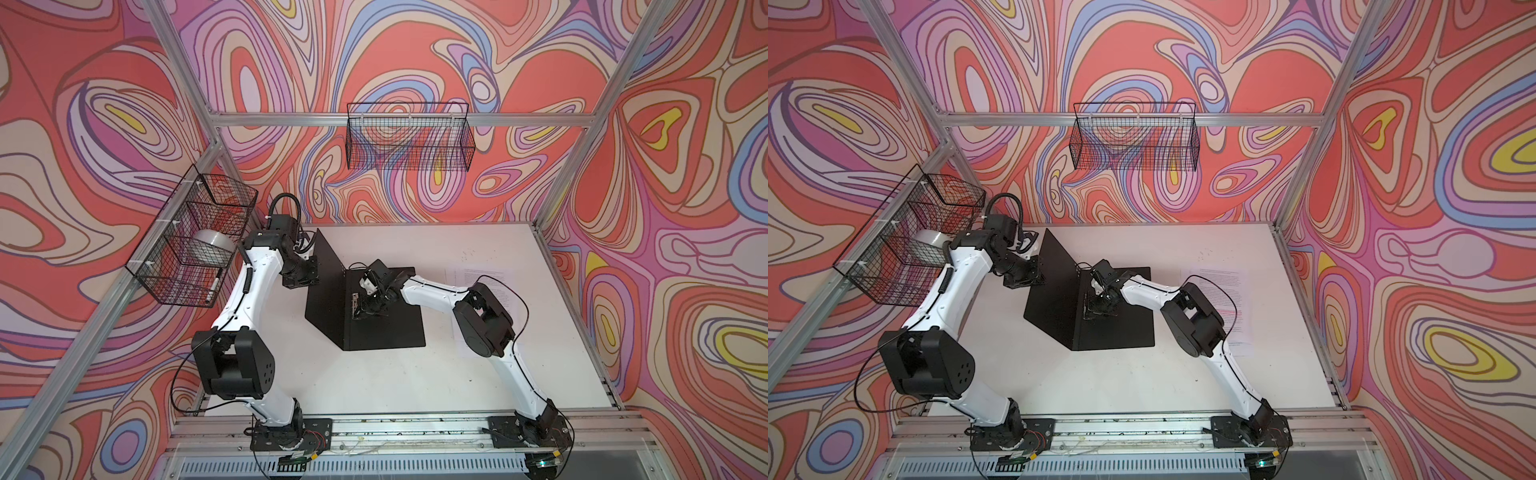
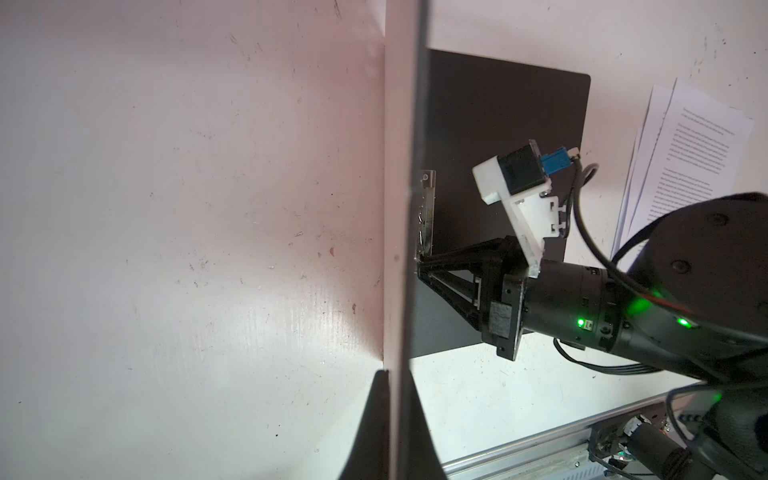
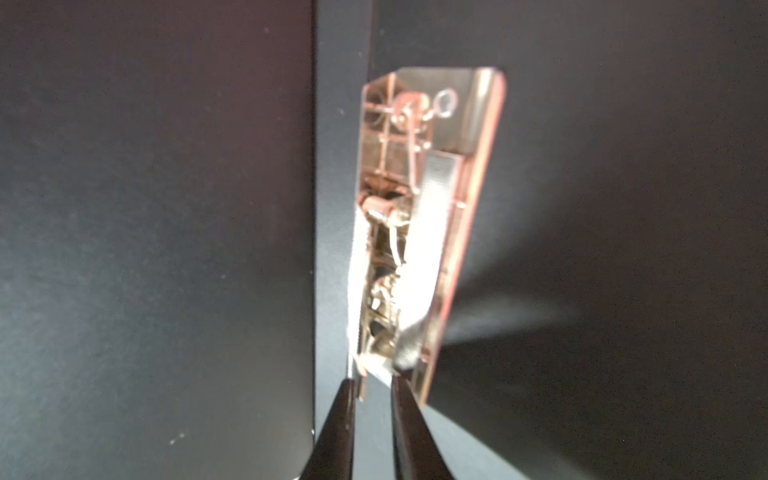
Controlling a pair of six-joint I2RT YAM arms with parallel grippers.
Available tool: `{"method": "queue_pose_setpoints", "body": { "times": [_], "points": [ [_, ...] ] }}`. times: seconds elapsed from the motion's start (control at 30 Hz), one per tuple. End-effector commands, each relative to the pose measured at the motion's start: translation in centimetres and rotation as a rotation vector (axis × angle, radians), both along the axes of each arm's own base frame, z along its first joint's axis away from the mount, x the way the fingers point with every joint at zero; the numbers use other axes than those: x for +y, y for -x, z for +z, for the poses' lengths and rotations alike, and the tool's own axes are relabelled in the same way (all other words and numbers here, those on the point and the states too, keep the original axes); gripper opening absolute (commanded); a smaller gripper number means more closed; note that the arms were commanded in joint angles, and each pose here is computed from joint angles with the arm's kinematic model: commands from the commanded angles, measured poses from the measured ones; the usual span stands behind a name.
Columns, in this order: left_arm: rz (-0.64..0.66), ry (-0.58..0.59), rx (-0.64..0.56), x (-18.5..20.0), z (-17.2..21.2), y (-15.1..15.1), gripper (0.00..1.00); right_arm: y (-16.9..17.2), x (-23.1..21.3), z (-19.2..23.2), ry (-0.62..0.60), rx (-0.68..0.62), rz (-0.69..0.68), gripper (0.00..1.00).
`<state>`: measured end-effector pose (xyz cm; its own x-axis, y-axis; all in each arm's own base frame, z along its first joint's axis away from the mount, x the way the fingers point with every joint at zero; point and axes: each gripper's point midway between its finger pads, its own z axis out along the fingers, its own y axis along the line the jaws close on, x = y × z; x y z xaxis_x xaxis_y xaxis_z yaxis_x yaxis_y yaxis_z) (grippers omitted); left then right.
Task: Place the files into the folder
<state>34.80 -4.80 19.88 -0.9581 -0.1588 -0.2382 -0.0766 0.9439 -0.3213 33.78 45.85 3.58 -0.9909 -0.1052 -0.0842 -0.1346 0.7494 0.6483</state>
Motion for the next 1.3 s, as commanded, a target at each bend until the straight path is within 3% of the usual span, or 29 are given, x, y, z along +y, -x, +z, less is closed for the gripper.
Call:
{"method": "queue_pose_setpoints", "body": {
  "times": [0.0,0.27,1.27],
  "points": [
    [-0.013,0.031,0.004,-0.5,0.2,0.5,0.0,0.4,0.9,-0.2,-0.011,0.004,0.018,0.17],
    [-0.016,0.023,0.0,-0.3,0.2,0.4,0.0,0.5,0.5,-0.8,0.023,0.012,0.006,0.12],
    [-0.021,-0.002,-0.004,0.0,0.1,0.4,0.0,1.0,-0.1,-0.5,0.023,0.016,-0.004,0.11]
  ]
}}
